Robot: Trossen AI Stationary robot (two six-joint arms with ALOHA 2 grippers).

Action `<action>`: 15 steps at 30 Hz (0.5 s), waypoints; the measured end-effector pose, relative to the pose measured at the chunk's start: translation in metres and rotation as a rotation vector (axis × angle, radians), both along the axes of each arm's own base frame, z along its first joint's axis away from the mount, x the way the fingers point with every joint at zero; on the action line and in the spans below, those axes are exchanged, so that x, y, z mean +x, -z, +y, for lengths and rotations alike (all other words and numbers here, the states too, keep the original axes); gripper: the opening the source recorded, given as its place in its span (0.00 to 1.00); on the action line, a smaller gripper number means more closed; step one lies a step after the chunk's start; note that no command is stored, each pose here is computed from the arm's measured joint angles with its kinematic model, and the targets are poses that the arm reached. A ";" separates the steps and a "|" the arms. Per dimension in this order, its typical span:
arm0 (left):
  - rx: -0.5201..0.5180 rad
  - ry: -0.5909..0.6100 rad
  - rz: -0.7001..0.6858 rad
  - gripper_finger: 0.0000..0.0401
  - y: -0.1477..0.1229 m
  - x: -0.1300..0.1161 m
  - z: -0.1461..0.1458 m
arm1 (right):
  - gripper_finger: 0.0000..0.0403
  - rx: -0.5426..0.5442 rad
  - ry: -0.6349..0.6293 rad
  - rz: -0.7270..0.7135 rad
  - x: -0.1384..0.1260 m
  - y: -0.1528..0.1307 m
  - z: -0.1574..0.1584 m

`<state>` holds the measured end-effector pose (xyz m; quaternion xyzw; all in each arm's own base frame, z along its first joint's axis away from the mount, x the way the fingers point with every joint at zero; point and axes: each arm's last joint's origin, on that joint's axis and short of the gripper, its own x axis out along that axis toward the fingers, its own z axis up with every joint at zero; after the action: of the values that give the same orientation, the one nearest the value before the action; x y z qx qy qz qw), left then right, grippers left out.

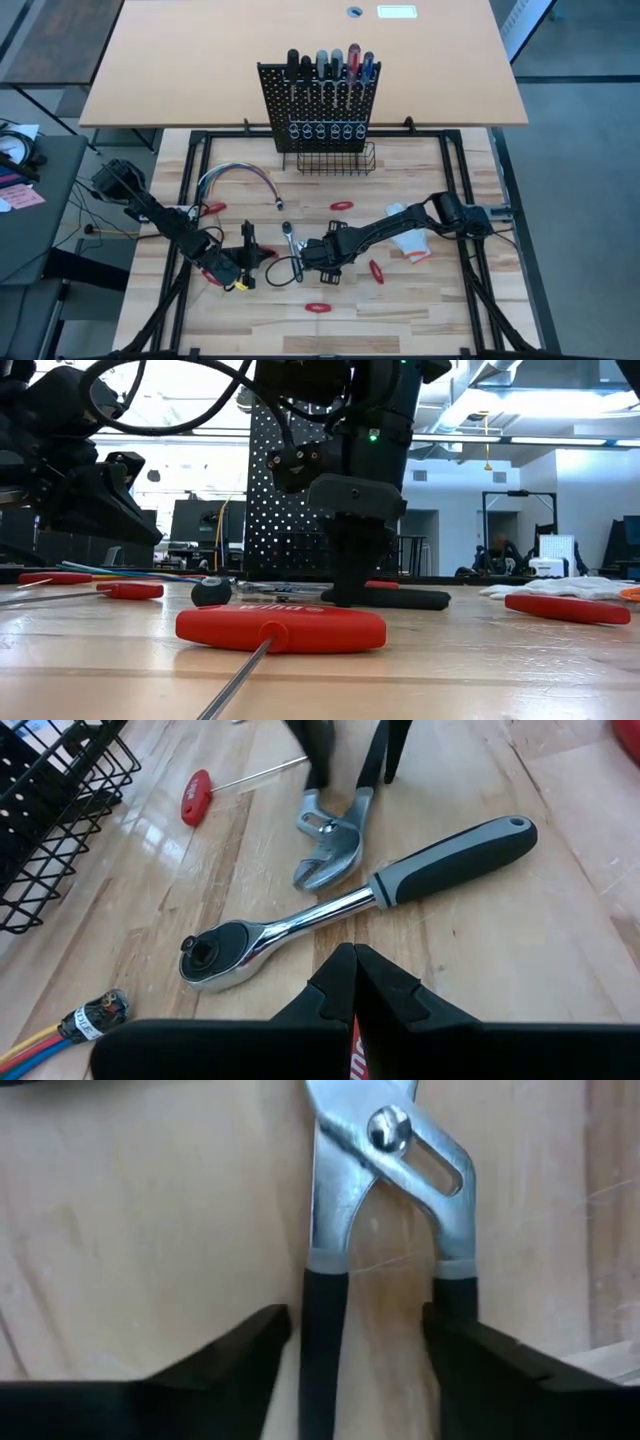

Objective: Hang tools onto peg board
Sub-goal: Put the dark gray groove joint pliers into the black bin of the black pegboard

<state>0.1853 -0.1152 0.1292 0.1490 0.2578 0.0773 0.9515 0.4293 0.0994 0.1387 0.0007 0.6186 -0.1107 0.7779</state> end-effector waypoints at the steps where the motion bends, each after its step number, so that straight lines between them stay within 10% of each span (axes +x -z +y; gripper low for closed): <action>1: 0.000 0.000 0.000 0.00 0.000 0.000 0.000 | 0.64 0.000 0.000 -0.001 0.001 -0.001 0.000; 15: 0.000 0.000 0.000 0.00 0.000 0.000 0.000 | 0.80 -0.016 -0.059 -0.056 0.012 -0.018 0.002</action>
<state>0.1854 -0.1152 0.1292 0.1490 0.2577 0.0772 0.9515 0.4412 0.1015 0.1569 -0.0205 0.5954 -0.0927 0.7978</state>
